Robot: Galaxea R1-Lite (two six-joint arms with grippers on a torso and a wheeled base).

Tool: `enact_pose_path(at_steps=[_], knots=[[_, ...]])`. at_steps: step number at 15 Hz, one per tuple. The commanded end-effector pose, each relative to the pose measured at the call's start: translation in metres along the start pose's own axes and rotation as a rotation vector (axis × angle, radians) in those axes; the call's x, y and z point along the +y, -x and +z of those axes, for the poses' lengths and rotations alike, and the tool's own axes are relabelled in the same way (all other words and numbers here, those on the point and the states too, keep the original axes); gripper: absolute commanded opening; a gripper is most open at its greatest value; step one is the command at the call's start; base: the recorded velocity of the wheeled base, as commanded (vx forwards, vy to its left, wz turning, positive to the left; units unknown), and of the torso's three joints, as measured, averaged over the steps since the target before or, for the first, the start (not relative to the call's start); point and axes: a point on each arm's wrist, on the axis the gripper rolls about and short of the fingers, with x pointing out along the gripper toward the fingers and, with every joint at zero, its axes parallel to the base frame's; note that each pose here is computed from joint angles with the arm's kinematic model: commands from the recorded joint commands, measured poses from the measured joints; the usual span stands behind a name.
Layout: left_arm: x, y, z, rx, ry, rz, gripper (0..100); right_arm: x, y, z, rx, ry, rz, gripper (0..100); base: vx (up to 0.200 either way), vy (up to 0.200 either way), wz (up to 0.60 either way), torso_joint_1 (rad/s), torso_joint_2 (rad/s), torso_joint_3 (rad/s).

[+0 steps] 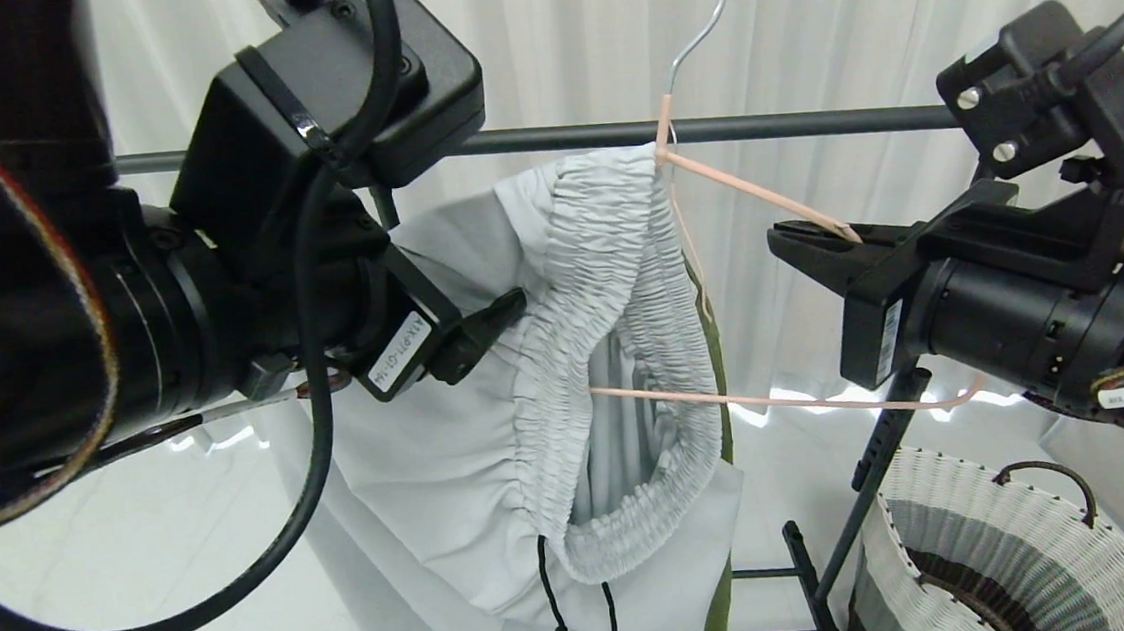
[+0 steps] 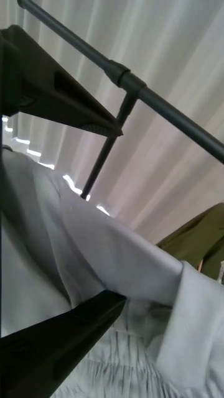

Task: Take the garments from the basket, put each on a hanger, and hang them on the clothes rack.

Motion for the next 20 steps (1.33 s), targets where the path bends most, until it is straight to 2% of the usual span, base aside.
enact_pose_path(at_steps=[1, 4, 5, 18, 19, 20], knots=[[0.0001, -0.0034, -0.0021, 0.013, 0.001, 0.003, 100, 0.0012, 0.0007, 0.0005, -0.003, -0.001, 0.006, 0, 0.000, 0.000, 0.00, 0.000, 0.00, 0.000], [0.0029, -0.0031, -0.0025, 0.011, 0.009, 0.016, 100, 0.0031, 0.0016, 0.0019, -0.009, -0.002, 0.015, 0, 0.000, 0.000, 0.00, 0.000, 0.00, 0.000], [0.0029, -0.0031, -0.0025, 0.010, 0.011, 0.015, 0, 0.0034, 0.0017, 0.0019, -0.009, -0.003, 0.016, 0, 0.000, 0.000, 0.00, 0.000, 0.00, 0.000], [0.0017, -0.0025, -0.0053, 0.016, 0.010, 0.014, 0, 0.0068, 0.0055, 0.0031, -0.016, 0.008, 0.035, 0, 0.000, 0.000, 0.00, 0.000, 0.00, 0.000], [0.0018, -0.0028, -0.0048, 0.007, 0.014, 0.021, 0, 0.0064, 0.0063, 0.0038, -0.018, 0.007, 0.035, 100, 0.000, 0.000, 0.00, 0.000, 0.00, 0.000], [0.0011, -0.0040, -0.0050, -0.006, 0.019, 0.033, 0, 0.0063, 0.0068, 0.0033, -0.016, 0.008, 0.032, 100, 0.000, 0.000, 0.00, 0.000, 0.00, 0.000]])
